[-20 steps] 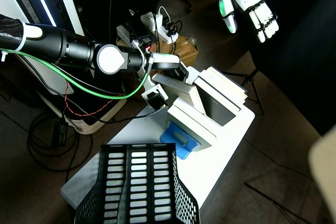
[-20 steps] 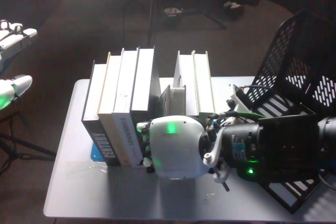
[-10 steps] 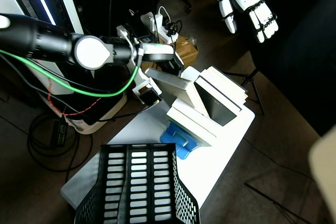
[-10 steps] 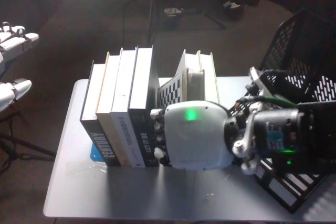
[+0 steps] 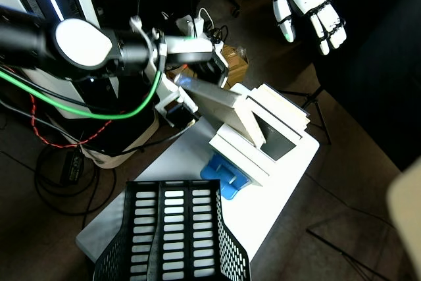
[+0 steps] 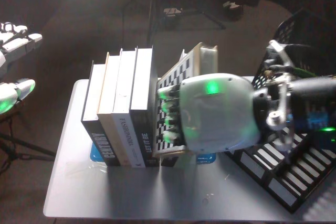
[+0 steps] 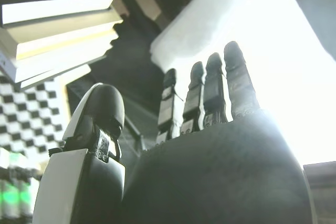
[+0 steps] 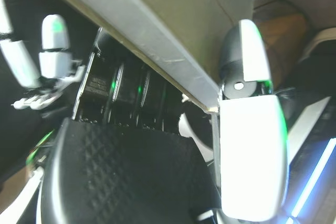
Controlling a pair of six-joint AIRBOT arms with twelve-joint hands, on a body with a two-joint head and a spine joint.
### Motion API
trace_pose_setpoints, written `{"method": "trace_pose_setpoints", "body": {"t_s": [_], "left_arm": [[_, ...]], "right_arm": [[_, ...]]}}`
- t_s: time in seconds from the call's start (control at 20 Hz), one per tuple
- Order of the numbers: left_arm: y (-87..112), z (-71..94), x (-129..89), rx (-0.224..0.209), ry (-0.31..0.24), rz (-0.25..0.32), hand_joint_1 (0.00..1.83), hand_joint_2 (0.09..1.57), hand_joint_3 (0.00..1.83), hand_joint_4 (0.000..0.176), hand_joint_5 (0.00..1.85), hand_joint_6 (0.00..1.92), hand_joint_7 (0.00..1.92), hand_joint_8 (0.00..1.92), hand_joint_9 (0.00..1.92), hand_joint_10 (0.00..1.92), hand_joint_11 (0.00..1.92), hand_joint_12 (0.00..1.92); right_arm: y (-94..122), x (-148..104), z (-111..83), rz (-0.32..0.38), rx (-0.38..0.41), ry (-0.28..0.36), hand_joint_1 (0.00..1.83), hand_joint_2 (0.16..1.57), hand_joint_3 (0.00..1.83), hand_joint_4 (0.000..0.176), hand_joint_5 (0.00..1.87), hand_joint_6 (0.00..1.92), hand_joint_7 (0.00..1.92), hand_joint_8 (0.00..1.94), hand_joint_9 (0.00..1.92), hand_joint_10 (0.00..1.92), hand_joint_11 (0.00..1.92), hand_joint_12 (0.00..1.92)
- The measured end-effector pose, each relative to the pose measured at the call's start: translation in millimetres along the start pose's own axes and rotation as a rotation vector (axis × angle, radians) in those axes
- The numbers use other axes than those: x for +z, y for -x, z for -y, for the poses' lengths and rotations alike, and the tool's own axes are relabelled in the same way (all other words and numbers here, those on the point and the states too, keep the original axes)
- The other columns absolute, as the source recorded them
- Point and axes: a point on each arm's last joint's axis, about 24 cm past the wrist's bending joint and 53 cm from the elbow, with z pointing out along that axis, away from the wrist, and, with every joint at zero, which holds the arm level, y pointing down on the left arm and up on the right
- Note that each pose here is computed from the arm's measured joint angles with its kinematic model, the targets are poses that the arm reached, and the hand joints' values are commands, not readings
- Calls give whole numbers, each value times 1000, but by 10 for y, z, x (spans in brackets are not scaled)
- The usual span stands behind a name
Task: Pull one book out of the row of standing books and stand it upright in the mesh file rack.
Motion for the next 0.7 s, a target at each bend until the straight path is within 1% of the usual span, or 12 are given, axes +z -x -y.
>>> {"method": "trace_pose_setpoints", "body": {"t_s": [0.05,0.1,0.15,0.2,0.25,0.3,0.35,0.4,0.45,0.5,0.65,0.7], "left_arm": [[4,-11,0,-4,5,2,387,1466,0,44,153,3,40,4,0,0,0,0],[4,-7,0,-3,3,2,356,1471,1,60,132,1,27,1,0,0,0,0],[0,1,0,0,0,0,356,1471,1,60,132,1,27,1,0,0,0,0],[-15,10,-3,-1,-2,-3,337,1478,3,67,113,0,12,0,0,0,0,0],[-23,9,-4,-2,-1,-6,348,1477,1,61,115,1,15,2,0,0,0,0],[-24,10,-4,-1,-1,-7,370,1471,0,58,125,5,30,5,0,0,10,6],[-22,9,-4,-1,-1,-6,370,1471,0,58,125,5,30,5,0,0,10,6],[-19,16,2,-3,-1,-6,402,1457,2,61,135,2,30,8,0,0,4,125],[-20,20,2,-2,-3,-6,358,1464,2,64,128,1,30,3,0,0,0,91],[-30,22,2,-3,-3,-8,356,1466,1,58,126,1,29,1,0,0,0,23],[-65,25,6,-6,-4,-14,334,1472,3,52,121,3,35,3,4,2,0,0],[-77,29,5,-4,-5,-19,335,1473,2,59,113,0,36,3,7,3,7,3]], "right_arm": [[35,-47,11,5,-6,-2,1171,1244,4,0,650,1423,858,1310,802,1336,672,1711],[80,-92,13,14,-8,-3,1176,1231,0,0,682,1377,887,1283,845,1326,717,1693],[114,-123,13,20,-10,-3,1176,1231,0,0,682,1377,887,1283,845,1326,717,1693],[155,-181,24,28,-13,-5,1178,1236,1,0,695,1314,858,1394,820,1431,746,1783],[183,-215,21,34,-11,-4,1167,1257,9,0,654,1358,821,1469,799,1485,742,1833],[200,-248,41,36,-11,-9,1310,1232,0,0,631,1322,845,1320,763,1527,564,1770],[229,-273,44,41,-12,-11,1310,1232,0,0,631,1322,845,1320,763,1527,564,1770],[236,-321,54,41,7,-14,1351,1205,0,0,660,1325,922,1171,752,1477,462,1727],[250,-349,64,42,11,-15,1346,1220,4,0,609,1364,888,1222,743,1517,467,1745],[278,-383,78,42,18,-13,1343,1230,4,0,587,1401,867,1251,732,1532,497,1732],[454,-447,128,56,24,-2,1350,1211,0,0,624,1379,910,1168,766,1464,368,1743],[496,-464,108,63,26,8,1351,1210,0,0,626,1377,912,1164,767,1461,366,1744]]}}
